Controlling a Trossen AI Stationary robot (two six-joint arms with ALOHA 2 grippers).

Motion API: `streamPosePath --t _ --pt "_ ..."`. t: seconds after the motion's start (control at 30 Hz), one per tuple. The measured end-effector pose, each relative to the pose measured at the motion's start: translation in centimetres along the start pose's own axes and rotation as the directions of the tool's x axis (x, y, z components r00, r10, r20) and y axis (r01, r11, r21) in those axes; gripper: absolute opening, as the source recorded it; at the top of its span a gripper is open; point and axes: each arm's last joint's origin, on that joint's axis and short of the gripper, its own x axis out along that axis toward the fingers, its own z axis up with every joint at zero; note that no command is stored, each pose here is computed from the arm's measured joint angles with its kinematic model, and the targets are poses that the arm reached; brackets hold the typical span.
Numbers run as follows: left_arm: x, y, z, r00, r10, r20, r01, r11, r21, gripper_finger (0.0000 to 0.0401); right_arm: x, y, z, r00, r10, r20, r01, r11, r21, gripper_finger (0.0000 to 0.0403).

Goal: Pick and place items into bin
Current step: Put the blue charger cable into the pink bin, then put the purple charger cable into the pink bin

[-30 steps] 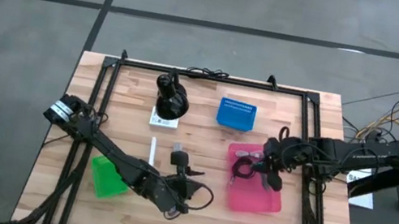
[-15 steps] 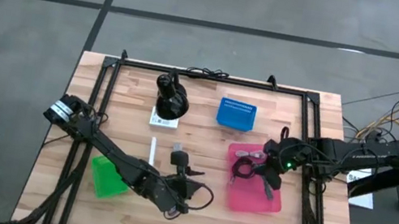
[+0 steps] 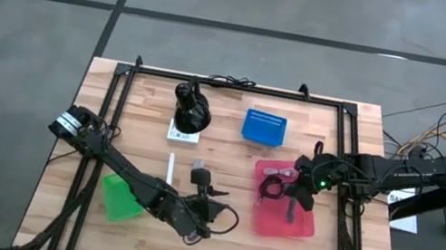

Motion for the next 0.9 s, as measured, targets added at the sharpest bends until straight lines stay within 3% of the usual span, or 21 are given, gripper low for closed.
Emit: streamPosePath --t 0.67,0.77,0.9 --pt "0.0 0.0 0.0 1.000 0.000 0.000 0.000 1.000 -0.002 0.0142 -0.6 0.7 0.5 0.999 0.035 0.013 -0.035 0.999 -0.013 0.0120" --pt "0.0 0.0 0.0 1.000 0.000 0.001 0.000 1.000 -0.005 0.0142 -1.0 1.2 0.9 0.998 0.051 0.032 -0.049 0.996 -0.074 0.0120" --pt "0.0 0.0 0.0 1.000 0.000 0.000 0.000 1.000 -0.006 0.0142 -1.3 1.8 1.4 0.995 0.055 0.087 -0.033 0.971 -0.236 0.0120"
